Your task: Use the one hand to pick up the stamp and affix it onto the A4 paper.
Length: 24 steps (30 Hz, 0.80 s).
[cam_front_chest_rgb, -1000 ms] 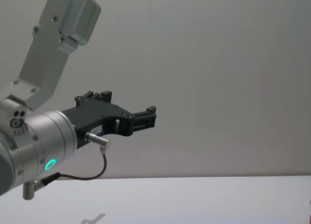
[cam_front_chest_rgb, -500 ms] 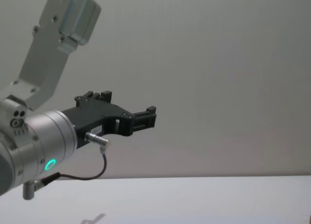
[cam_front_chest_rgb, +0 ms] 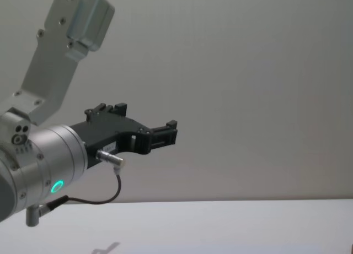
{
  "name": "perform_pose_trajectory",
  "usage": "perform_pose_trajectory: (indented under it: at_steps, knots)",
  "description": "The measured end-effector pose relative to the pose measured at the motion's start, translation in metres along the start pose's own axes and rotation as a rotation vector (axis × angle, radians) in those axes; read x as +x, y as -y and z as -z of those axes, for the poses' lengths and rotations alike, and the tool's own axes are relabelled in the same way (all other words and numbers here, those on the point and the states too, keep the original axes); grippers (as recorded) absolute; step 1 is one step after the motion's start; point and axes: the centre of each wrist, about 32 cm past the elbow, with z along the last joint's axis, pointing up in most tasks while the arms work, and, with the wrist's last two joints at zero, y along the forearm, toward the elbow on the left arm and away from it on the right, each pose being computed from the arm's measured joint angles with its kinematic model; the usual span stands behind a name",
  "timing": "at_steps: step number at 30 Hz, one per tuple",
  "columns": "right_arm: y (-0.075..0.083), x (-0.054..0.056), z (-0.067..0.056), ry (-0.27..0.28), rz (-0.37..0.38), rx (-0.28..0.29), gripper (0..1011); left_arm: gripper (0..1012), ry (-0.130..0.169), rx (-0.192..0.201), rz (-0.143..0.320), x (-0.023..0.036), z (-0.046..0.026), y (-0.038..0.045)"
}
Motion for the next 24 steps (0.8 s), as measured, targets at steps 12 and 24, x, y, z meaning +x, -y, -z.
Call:
perform_pose_trajectory:
  at_steps: [12,24]
  knots:
    - [-0.0059,0.0,0.0002,-0.005,-0.004,-0.015,1001,1001,0.0,0.0,0.0,0.0,0.0,0.0]
    - [-0.0103,-0.0003,-0.0003,0.005,-0.004,-0.027,1001,1001,0.0,0.0,0.0,0.0,0.0,0.0]
